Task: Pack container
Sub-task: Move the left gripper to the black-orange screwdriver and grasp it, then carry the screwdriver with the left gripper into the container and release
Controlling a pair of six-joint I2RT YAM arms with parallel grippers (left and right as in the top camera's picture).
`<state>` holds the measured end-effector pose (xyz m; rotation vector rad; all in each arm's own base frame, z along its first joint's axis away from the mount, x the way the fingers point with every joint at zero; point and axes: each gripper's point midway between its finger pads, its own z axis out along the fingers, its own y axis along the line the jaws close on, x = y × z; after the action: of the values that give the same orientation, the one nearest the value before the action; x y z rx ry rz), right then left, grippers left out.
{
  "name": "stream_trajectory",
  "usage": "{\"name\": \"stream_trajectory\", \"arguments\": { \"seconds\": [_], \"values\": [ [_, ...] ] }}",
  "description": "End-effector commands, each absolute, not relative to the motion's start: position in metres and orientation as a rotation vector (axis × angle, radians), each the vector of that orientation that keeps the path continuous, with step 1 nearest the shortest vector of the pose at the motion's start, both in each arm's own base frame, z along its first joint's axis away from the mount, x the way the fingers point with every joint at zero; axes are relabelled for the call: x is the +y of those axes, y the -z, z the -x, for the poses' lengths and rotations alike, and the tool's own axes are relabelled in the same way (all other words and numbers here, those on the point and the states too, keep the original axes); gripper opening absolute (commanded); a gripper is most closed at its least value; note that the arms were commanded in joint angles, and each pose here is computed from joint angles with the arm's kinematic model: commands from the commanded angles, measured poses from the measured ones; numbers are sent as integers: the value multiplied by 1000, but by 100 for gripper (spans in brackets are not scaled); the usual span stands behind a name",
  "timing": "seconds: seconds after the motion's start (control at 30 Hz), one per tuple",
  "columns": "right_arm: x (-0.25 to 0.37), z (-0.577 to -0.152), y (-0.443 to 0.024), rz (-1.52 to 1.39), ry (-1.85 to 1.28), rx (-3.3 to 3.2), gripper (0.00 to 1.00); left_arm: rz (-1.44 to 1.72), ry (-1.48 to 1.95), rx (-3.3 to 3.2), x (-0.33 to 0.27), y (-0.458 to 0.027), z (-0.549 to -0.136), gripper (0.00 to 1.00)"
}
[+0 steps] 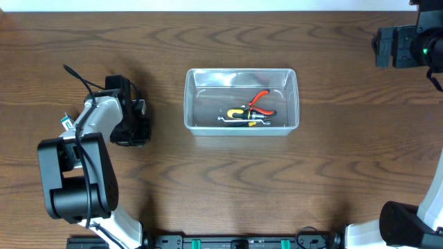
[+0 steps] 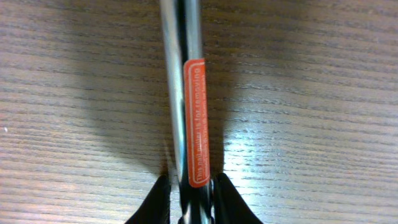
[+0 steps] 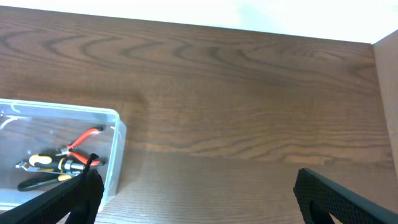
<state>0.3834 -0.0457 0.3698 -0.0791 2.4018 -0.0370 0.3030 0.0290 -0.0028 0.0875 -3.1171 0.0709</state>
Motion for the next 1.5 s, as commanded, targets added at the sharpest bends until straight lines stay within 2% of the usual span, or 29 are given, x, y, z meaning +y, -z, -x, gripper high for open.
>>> {"name": "stream_trajectory", "arguments": {
  "seconds": [0.0,0.07,0.3,0.53,0.7,0.87,1.07,1.17,1.3,1.47],
  "values": [
    [-46,-384,-367,65,37,2410,99,-87,-96,-3087,26,11,-298,10],
    [-46,-384,-368,65,37,2409,99,-87,-96,-3089,26,10,-299,6],
    [-46,-384,-368,65,37,2409,99,-115,-94,-3110,27,0,-304,6],
    [-46,-384,-368,65,38,2409,99,-46,-83,-3217,17,-67,-321,6],
    [-46,-384,-368,65,37,2409,99,210,-76,-3428,-15,-155,-341,6],
    [-46,-384,-368,65,37,2409,99,896,-61,-3498,-78,-213,-344,6],
    [-46,-383,-367,65,36,2411,99,1861,-36,-3066,-160,-201,-321,6],
    [-46,-383,-367,65,36,2413,99,2164,-23,-2824,-191,-186,-314,6],
    [-46,-383,-367,65,36,2413,99,2286,-35,-2705,-223,-158,-323,6],
    [-46,-383,-367,65,35,2415,99,2226,-57,-2628,-232,-108,-332,6]
  ]
}}
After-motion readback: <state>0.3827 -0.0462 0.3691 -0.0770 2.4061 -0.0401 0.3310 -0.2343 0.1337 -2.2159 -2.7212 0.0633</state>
